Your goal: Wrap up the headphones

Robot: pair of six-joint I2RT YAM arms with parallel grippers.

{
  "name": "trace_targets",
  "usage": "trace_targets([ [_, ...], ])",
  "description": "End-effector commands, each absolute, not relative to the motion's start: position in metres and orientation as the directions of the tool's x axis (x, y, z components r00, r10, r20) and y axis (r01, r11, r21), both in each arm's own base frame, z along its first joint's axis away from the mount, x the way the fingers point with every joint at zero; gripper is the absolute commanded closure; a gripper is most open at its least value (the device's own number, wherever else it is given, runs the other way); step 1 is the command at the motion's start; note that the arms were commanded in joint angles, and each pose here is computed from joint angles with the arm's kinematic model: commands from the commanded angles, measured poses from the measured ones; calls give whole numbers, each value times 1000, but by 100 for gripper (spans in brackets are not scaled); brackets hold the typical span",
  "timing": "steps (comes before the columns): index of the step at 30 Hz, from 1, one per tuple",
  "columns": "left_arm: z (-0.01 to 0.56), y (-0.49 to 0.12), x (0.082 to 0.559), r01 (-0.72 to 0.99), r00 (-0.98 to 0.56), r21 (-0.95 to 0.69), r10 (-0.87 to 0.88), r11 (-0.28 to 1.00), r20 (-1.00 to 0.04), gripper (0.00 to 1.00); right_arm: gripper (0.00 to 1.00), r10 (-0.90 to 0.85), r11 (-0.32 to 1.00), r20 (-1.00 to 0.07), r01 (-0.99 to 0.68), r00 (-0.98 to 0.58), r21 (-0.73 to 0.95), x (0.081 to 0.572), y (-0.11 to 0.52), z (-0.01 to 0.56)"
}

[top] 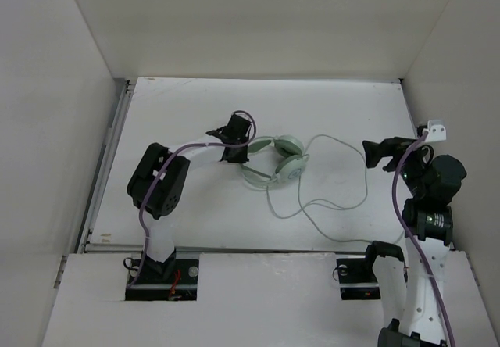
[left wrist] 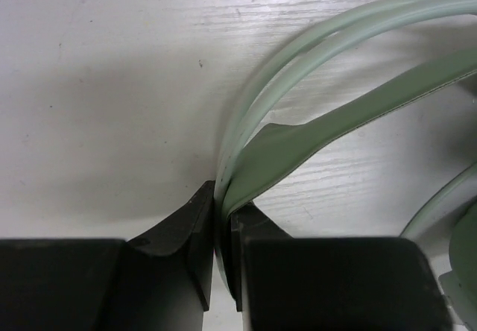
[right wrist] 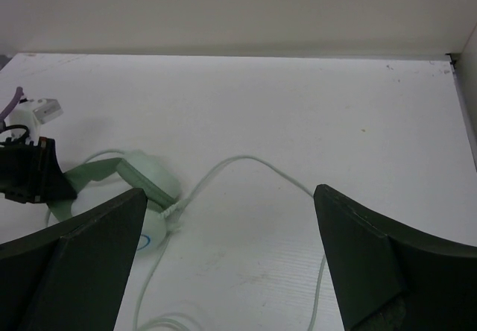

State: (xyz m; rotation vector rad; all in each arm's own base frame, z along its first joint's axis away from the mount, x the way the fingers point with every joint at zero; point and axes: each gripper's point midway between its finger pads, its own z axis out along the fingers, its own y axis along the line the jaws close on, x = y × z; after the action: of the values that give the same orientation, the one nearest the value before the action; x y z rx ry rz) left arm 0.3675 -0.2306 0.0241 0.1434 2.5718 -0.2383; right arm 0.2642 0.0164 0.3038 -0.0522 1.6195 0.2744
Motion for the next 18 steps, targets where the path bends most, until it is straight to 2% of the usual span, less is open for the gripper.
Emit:
trace_targets([
  [1,52,-245,382,191,-805,-149,68,970,-590,100,0,101,964,-993,-242,-59,112,262,22,304],
  [11,207,-252,422,322,-558,-91,111,943,-822,100,0,-31,922,-1000,-385,-3,-28,260,54,315],
  [18,327,-203,436,288,-356,-48,61,956,-932,100,0,-119,868,-990,-475,76,-141,259,80,335],
])
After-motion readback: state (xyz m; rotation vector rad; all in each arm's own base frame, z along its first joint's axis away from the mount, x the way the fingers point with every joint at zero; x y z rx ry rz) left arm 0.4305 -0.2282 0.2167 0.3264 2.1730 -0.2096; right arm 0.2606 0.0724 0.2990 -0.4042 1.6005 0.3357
